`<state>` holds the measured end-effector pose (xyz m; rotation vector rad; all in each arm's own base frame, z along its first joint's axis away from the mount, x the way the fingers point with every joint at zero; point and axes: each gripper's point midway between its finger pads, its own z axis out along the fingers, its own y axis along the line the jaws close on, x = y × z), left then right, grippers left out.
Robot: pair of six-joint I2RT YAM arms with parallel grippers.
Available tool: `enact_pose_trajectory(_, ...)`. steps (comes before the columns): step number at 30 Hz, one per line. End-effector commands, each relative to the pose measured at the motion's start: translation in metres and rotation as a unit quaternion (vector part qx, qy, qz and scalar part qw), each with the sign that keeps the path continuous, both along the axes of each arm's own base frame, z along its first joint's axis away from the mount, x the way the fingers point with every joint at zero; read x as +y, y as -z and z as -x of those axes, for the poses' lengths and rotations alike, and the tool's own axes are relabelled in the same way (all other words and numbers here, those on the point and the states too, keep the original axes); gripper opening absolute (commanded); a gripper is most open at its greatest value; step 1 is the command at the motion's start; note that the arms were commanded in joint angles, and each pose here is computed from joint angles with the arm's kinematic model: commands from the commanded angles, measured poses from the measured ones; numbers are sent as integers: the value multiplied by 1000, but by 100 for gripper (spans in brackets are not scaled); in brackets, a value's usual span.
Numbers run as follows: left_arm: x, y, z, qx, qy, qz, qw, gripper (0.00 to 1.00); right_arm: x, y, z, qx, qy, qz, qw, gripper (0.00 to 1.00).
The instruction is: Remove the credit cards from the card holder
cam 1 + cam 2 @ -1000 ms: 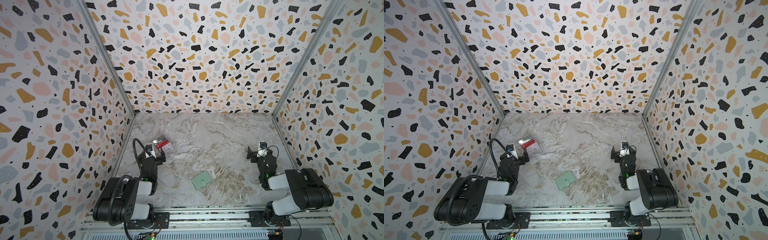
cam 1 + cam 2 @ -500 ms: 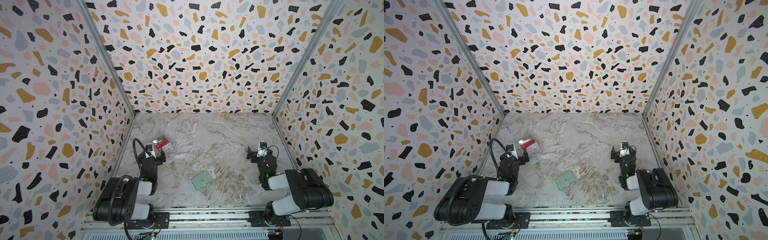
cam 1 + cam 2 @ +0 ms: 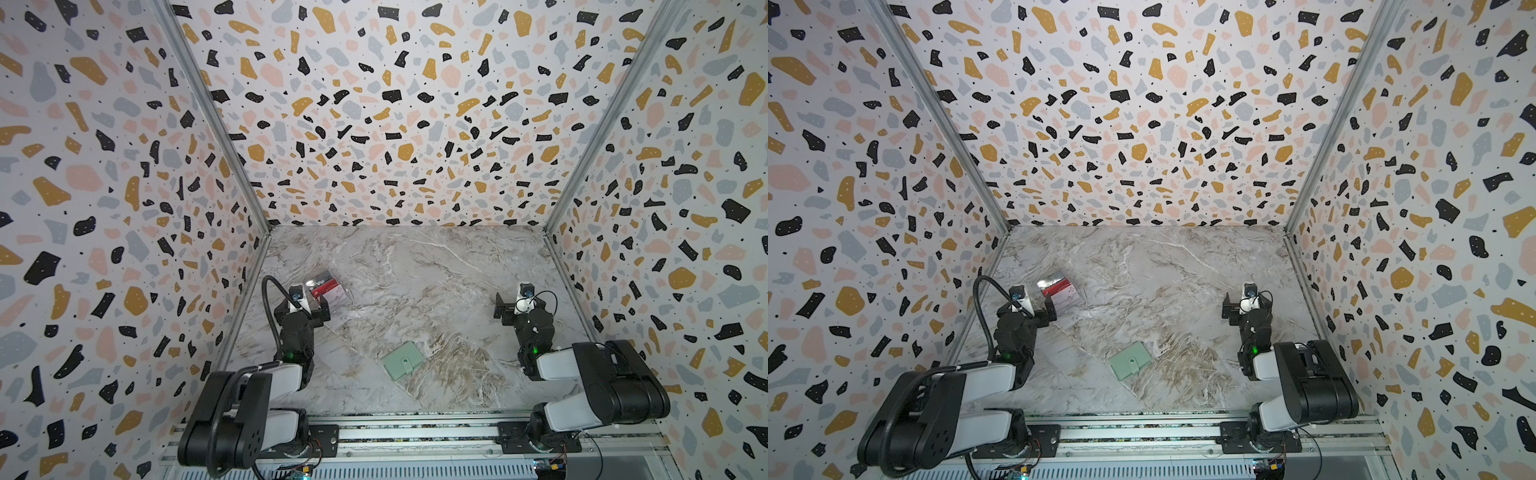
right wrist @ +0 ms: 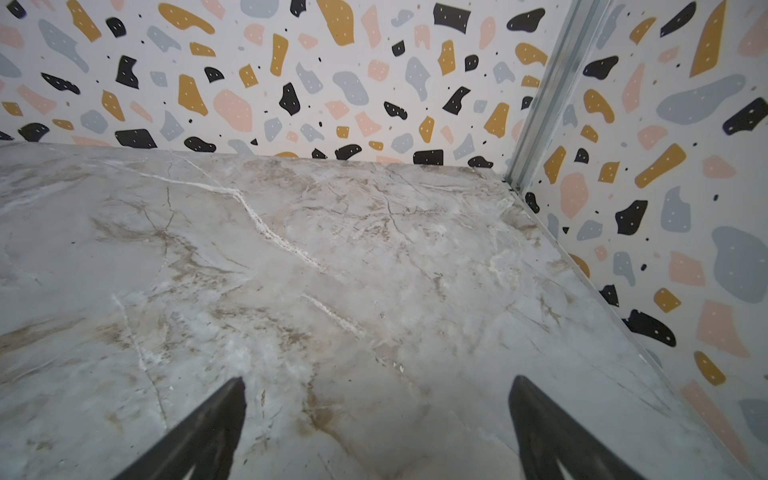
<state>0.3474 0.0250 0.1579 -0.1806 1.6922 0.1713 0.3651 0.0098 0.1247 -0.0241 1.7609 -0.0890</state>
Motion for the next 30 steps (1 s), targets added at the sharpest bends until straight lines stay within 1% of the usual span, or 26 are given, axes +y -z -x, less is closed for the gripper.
enact_pose_trajectory(1,9,-15,7,-7,-37,43,998,100,-6,-17,-8,15,23,-24,999,99)
enact_pose_trajectory(3,7,-18,9,4,-40,80,996,100,-12,-16,-10,50,50,-51,996,99)
enact_pose_trajectory(4,5,-21,9,8,-37,99,994,100,-11,-20,-12,59,52,-61,995,99)
enact_pose_trajectory(6,-9,-29,6,21,-8,142,990,100,-4,-24,-11,80,44,-81,993,99)
enact_pose_trajectory(8,-23,-32,5,44,18,168,985,100,6,-29,-10,98,29,-97,990,99)
enact_pose_trajectory(10,-39,-31,7,78,54,180,979,100,19,-33,-8,120,7,-114,986,99)
enact_pose_trajectory(13,-61,-22,15,140,110,185,966,97,46,-37,-1,155,-39,-129,979,99)
enact_pose_trajectory(16,-81,-12,27,192,163,189,949,96,76,-32,14,199,-91,-144,965,99)
enact_pose_trajectory(17,-88,-10,32,205,182,192,942,95,89,-29,21,216,-116,-151,958,100)
enact_pose_trajectory(19,-100,-6,39,224,211,202,930,94,111,-23,34,245,-158,-162,943,97)
enact_pose_trajectory(21,-112,-5,46,238,235,209,919,92,134,-15,51,279,-201,-173,923,94)
enact_pose_trajectory(23,-123,-3,51,249,254,206,912,89,155,-8,67,308,-238,-181,903,91)
enact_pose_trajectory(25,-140,-1,56,264,280,196,902,87,177,-2,85,334,-276,-189,881,90)
enact_pose_trajectory(27,-164,6,64,289,320,178,884,86,199,2,103,357,-315,-198,857,87)
enact_pose_trajectory(30,-185,25,70,331,339,140,870,84,224,10,128,387,-357,-207,825,86)
